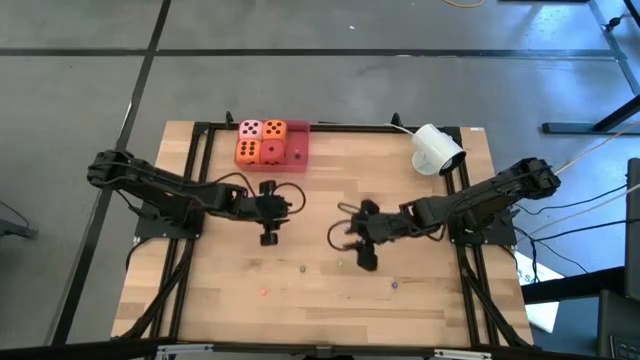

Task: Pick & Place Dice
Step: Put the small blue die into the red bin

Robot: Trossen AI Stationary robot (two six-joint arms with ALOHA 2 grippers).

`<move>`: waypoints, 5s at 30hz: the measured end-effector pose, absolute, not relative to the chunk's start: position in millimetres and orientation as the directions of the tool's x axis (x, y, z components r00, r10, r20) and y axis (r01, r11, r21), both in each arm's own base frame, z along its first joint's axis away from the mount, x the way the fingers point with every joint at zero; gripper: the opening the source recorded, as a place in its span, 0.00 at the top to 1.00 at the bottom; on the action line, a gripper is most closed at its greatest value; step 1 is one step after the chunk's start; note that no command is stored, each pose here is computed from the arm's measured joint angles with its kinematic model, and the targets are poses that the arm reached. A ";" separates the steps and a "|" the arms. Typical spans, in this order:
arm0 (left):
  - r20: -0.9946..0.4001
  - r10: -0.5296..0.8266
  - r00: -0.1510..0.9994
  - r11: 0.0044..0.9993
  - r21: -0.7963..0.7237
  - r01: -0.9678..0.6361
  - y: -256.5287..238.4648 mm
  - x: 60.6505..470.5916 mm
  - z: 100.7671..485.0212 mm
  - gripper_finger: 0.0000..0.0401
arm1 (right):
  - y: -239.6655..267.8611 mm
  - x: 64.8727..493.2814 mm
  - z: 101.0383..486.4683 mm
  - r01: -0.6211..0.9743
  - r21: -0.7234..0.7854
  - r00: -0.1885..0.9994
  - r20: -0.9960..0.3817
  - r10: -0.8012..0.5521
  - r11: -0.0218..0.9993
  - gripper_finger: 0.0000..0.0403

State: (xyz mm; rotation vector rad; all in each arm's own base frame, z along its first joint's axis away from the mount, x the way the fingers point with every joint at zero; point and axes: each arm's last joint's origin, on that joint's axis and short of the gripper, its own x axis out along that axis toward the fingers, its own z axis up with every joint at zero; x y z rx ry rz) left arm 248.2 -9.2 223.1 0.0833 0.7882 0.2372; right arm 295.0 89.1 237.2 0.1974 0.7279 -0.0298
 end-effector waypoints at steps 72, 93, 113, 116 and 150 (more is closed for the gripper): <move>-0.592 0.232 0.772 0.952 0.302 -0.055 -18.9 255.9 232.3 0.65 | 182.9 232.3 136.4 0.670 0.093 0.057 -0.996 0.074 0.736 0.71; -0.486 0.428 0.762 0.869 0.454 -0.199 -16.0 237.9 255.0 0.65 | 158.1 286.1 151.3 0.597 0.089 0.636 -0.658 -0.403 0.797 0.81; -0.299 0.592 0.749 0.778 0.455 -0.433 -7.9 167.8 305.8 0.65 | 0.8 375.2 200.6 0.487 0.092 0.847 -0.293 -0.444 0.869 0.85; -0.296 0.592 0.750 0.777 0.458 -0.432 -7.7 166.9 306.4 0.65 | -33.2 377.1 209.5 0.508 0.118 0.852 -0.214 -0.477 0.853 0.86; -0.379 0.594 0.710 0.786 0.460 -0.413 -7.0 162.8 295.8 0.65 | -135.1 461.9 177.2 0.575 -0.007 0.740 -0.422 -0.524 0.818 0.73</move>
